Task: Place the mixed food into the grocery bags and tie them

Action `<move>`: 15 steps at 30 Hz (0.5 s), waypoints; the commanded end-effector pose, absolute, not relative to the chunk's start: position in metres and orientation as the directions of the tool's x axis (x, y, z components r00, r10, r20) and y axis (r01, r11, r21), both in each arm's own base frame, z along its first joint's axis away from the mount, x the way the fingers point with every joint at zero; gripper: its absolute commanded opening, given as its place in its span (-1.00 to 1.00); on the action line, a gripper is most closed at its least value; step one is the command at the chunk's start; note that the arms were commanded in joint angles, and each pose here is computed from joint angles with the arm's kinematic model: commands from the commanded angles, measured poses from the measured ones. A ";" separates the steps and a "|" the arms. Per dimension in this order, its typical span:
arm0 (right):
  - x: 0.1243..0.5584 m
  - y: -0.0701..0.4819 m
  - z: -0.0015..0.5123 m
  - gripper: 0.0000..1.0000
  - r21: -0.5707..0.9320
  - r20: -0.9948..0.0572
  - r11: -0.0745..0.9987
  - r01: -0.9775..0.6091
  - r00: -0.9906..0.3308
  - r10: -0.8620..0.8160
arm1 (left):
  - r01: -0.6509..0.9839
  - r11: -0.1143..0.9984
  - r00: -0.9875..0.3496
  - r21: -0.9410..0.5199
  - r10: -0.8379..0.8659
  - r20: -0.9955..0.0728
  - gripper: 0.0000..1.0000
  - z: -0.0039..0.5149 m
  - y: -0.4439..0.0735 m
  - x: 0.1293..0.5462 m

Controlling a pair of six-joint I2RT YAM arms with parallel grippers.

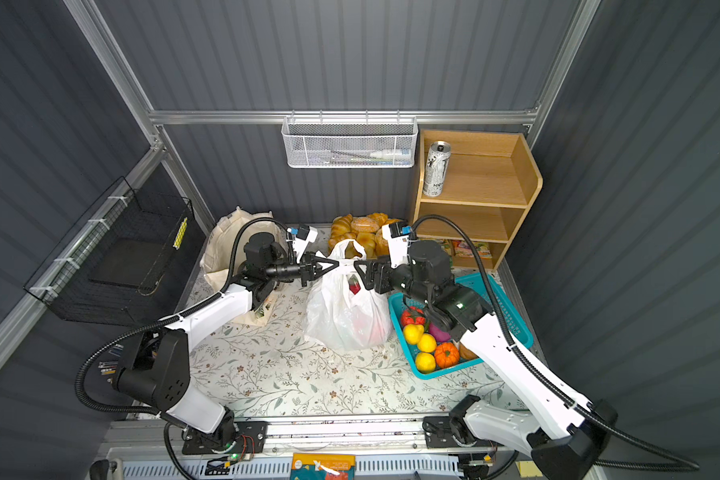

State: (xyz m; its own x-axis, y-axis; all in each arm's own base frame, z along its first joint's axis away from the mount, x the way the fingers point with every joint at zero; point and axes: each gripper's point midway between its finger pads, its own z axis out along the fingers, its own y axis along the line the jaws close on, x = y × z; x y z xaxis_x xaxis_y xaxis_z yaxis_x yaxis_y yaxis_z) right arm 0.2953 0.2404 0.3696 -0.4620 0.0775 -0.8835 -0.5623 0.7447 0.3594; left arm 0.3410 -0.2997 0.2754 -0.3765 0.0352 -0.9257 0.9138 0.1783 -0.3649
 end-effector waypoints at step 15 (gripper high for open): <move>0.337 0.270 0.342 0.41 0.221 -0.751 0.718 -0.660 -0.584 -0.306 | 0.943 0.142 -0.309 -0.300 0.049 -0.950 -1.00 0.300 -0.299 0.328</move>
